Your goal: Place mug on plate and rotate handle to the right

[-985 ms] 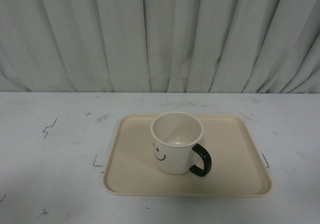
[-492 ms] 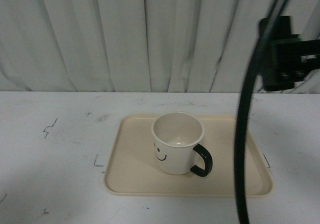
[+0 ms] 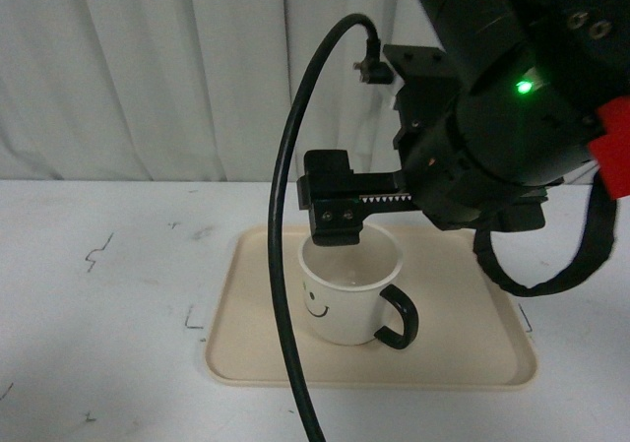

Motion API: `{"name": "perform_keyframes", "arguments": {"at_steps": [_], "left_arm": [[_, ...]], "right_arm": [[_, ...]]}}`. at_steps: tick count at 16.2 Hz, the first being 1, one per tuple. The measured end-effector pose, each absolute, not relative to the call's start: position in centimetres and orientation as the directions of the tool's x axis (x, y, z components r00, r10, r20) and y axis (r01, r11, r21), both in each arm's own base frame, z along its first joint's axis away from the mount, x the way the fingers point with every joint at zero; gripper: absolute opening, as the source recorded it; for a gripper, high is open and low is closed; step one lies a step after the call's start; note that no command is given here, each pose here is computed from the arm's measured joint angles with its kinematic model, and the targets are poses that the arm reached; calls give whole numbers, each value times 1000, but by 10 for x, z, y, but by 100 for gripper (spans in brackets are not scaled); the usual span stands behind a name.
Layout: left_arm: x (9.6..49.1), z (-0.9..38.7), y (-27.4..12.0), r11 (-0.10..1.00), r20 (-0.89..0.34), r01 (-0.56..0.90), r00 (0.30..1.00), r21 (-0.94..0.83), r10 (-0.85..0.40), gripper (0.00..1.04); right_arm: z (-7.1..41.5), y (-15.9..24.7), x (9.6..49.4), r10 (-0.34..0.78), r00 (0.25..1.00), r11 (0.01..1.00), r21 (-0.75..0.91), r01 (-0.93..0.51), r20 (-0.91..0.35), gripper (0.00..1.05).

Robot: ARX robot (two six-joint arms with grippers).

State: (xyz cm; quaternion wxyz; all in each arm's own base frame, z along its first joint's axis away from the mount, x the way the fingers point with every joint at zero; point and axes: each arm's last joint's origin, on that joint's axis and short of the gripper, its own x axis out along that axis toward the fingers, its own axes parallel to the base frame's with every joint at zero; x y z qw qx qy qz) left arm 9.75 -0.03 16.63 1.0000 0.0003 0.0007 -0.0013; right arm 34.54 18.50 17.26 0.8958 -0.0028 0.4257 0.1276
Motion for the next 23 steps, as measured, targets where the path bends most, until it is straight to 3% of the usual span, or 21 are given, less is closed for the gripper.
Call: {"name": "perform_keyframes", "arguments": {"at_steps": [9,10,14,18,20,23], "left_arm": [[98,166,0,1000,-1,3,1000,1,-3,98],[98,166,0,1000,-1,3,1000,1,-3,98],[98,166,0,1000,-1,3,1000,1,-3,98],[98,166,0,1000,-1,3,1000,1,-3,98],[98,166,0,1000,-1,3,1000,1,-3,98],[98,166,0,1000,-1,3,1000,1,-3,98]], "right_arm": [[120,183,373,159,557,987,127,-97,-815,98],[117,181,376,157,559,988,132,-85,-814,92],[111,178,383,140,556,990,118,-76,-819,46],[119,163,395,158,560,982,72,-174,-813,4],[132,154,398,204,568,948,15,-319,-797,3],[153,153,391,327,513,814,-39,-579,-793,3]]}}
